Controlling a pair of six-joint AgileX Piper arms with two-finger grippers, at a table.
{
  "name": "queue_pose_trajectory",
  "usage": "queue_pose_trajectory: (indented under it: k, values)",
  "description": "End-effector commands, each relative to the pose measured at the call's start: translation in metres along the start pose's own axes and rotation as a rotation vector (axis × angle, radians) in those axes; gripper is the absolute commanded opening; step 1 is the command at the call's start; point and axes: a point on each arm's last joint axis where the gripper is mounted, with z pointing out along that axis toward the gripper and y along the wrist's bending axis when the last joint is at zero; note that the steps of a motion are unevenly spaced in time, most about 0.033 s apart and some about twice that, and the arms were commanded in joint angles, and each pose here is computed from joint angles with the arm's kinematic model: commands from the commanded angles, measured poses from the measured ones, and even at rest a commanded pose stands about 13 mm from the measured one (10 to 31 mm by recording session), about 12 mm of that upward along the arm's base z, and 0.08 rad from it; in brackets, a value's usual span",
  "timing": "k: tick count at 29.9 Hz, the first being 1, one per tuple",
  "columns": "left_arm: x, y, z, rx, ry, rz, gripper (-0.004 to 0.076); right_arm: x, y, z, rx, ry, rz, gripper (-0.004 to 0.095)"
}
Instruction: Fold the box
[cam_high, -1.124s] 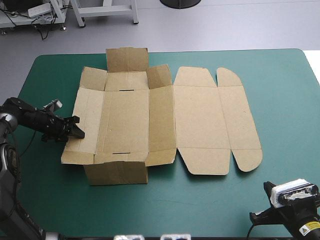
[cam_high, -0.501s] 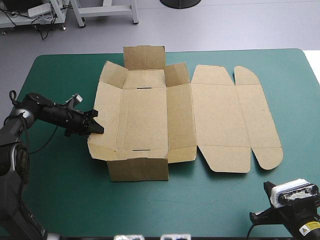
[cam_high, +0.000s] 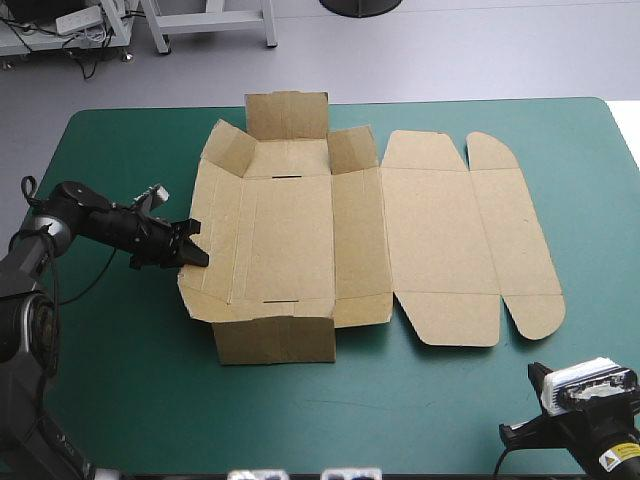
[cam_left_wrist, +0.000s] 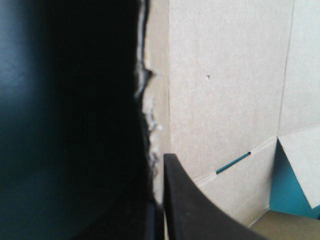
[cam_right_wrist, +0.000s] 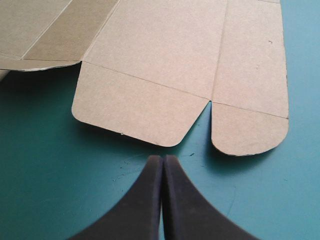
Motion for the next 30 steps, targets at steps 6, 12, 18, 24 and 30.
queue_pose_trajectory:
  k: [6,12,18,24,30]
  values:
    - [0.01,-0.083,-0.036,-0.293,0.06,0.322,-0.001,-0.012,-0.002,-0.003,0.018,-0.078,0.007,-0.0017]
    - [0.031,-0.136,-0.034,-0.4,0.077,0.575,-0.001,-0.012,-0.002,-0.003,0.016,-0.078,0.008,-0.0017]
    - [0.063,-0.182,-0.033,-0.555,0.094,0.854,-0.001,-0.012,-0.002,-0.003,0.015,-0.079,0.009,-0.0017]
    - [0.086,-0.211,-0.051,-0.853,0.044,1.137,-0.001,-0.012,-0.002,-0.003,0.015,-0.079,0.009,-0.0017]
    - [0.079,-0.232,-0.064,-1.014,-0.104,1.292,-0.001,-0.013,-0.001,-0.003,0.009,-0.081,0.014,-0.0017]
